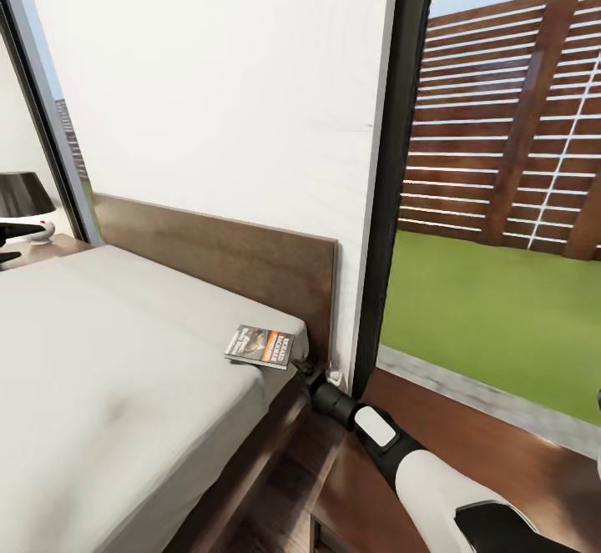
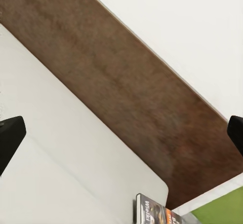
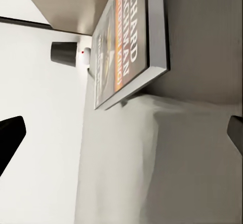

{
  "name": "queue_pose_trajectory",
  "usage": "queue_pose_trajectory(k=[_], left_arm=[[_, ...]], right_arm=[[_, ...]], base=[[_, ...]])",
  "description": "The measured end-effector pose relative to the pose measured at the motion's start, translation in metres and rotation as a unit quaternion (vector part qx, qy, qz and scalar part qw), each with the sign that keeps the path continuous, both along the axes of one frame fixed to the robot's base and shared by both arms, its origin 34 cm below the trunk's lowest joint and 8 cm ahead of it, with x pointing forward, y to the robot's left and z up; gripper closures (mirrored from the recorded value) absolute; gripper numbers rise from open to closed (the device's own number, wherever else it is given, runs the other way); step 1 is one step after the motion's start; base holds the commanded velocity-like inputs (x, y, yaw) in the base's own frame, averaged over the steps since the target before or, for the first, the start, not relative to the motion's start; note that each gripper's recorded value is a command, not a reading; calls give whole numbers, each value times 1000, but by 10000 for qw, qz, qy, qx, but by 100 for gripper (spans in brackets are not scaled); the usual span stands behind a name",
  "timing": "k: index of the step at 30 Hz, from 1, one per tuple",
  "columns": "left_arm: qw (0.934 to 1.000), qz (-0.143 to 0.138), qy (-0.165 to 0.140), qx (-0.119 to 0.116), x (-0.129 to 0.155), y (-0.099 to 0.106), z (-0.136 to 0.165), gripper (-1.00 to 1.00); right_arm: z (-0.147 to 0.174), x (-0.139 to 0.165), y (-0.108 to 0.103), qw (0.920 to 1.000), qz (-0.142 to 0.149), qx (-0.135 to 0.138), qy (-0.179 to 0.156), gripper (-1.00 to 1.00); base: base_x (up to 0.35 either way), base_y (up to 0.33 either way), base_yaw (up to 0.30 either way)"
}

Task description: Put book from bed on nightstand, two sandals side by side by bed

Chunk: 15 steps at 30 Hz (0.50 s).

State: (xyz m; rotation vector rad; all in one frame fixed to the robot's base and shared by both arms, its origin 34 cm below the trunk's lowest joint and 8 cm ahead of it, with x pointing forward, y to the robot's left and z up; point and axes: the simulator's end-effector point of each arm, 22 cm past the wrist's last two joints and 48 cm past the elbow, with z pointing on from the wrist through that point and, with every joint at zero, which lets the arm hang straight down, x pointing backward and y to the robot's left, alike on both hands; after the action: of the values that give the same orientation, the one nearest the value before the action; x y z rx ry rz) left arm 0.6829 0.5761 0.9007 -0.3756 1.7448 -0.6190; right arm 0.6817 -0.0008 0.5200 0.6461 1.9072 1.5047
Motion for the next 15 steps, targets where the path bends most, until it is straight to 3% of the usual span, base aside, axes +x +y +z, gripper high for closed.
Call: queue_pose_trajectory(k=[7,15], left_arm=[[10000,47,-11,58,-1,1,4,-100],[9997,129,-38,214,-2,1,11,-100]], right_arm=[[-14,1,-7,9995,-143,-184,208,-100],[-16,4,-10,9992,-230,-264,206,-100]], base=[[0,0,0],[0,0,0]])
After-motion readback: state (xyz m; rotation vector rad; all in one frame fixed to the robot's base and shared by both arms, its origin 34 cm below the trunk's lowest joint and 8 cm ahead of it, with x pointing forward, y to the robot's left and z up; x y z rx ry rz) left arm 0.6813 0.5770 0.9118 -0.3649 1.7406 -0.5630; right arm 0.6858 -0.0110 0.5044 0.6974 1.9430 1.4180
